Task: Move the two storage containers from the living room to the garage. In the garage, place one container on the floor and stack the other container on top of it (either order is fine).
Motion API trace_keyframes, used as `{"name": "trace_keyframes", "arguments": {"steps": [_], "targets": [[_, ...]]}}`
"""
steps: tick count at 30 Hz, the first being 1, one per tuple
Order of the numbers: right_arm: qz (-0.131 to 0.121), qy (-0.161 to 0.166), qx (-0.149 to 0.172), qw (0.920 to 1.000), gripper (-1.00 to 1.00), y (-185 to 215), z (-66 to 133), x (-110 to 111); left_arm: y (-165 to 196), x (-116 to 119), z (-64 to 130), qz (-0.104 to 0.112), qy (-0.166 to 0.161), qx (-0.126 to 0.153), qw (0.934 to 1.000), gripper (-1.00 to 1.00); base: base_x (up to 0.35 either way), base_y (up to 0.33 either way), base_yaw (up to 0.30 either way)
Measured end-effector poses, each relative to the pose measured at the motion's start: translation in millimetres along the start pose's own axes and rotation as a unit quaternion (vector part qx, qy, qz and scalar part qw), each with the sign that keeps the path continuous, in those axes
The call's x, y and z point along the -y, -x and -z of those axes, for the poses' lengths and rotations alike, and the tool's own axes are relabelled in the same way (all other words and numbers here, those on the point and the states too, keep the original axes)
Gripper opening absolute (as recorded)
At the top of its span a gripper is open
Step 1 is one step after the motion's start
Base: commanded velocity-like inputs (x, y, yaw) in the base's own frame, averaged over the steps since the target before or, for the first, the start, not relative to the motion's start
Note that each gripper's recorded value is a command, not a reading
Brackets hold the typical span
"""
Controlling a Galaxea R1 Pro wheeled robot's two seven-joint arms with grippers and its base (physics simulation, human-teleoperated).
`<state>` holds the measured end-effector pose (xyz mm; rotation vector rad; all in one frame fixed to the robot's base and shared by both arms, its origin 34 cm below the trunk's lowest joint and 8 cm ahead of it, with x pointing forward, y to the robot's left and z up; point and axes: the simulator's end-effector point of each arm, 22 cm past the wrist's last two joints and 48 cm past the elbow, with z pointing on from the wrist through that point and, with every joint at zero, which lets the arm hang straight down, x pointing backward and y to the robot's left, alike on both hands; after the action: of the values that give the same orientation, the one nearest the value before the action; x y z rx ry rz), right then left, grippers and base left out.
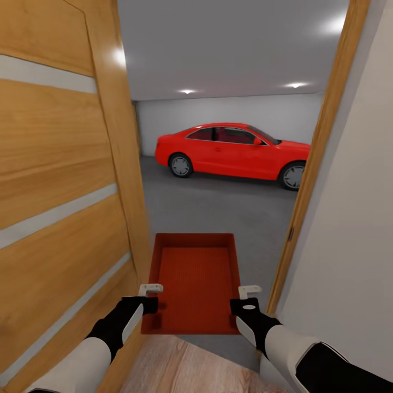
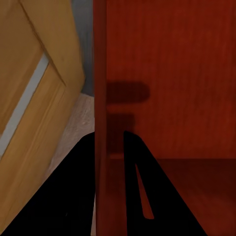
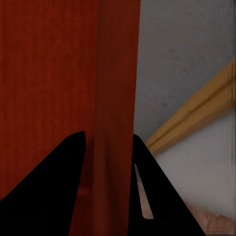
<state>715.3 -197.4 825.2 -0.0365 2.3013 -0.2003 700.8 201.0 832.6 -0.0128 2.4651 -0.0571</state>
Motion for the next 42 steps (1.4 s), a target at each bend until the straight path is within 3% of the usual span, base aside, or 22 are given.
{"name": "trace_keyframes", "arguments": {"steps": [7,26,42], "targets": [[0.0,0.0,0.0,1.0,-1.0,-0.4,-0.1,0.5,-0.1,0.5,0.1,-0.001,0.0,0.0,1.0,-1.0,0.017,0.011,-0.184],[0.0,0.0,0.0,1.0,-1.0,-0.3,0.2,0.4,-0.2,0.5,0.2,-0.001,0.0,0.0,1.0,-1.0,0.199,0.167,-0.021],[0.0,0.0,-0.001,1.0,-1.0,-0.9,0.1,-0.3,-0.6,-0.3,-0.1,0.0,0.0,-0.001,1.0,-1.0,0.045,0.008,-0.151]]}}
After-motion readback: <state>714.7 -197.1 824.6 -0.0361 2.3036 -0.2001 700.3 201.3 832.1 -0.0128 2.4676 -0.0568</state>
